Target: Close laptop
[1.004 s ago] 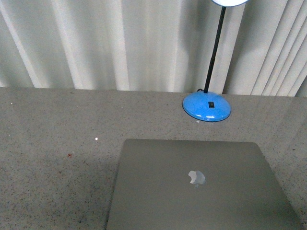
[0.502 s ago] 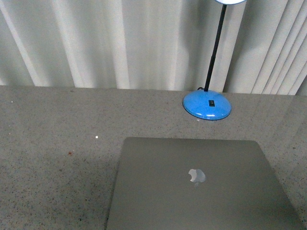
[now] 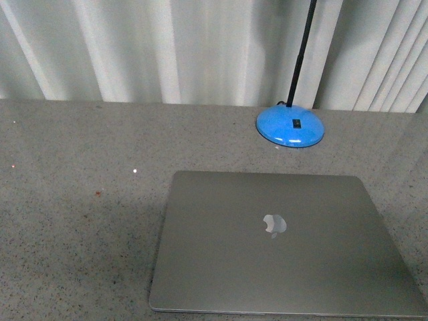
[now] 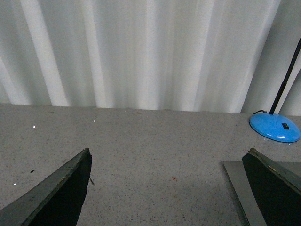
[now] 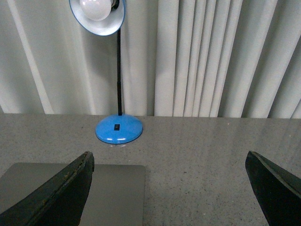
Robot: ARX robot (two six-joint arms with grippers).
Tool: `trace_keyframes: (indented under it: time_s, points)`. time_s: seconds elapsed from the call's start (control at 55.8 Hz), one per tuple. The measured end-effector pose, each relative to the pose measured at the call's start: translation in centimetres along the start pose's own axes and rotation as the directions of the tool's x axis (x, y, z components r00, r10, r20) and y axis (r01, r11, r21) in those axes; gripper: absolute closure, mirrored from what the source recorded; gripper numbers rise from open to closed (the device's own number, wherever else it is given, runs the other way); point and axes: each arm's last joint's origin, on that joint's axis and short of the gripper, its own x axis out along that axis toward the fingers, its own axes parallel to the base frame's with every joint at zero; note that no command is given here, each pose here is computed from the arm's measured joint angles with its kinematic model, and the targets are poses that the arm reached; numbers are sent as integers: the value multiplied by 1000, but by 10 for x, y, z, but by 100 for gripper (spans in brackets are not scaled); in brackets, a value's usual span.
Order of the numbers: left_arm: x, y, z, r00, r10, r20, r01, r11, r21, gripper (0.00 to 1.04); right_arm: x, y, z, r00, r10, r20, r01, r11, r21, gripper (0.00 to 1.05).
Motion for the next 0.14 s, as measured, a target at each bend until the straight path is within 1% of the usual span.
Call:
trace_keyframes:
  time_s: [0.143]
  points:
    - [0,0,0,1000,0,0,0,1000,0,7,0,0,0,1000,0,0,0,1000,0,7]
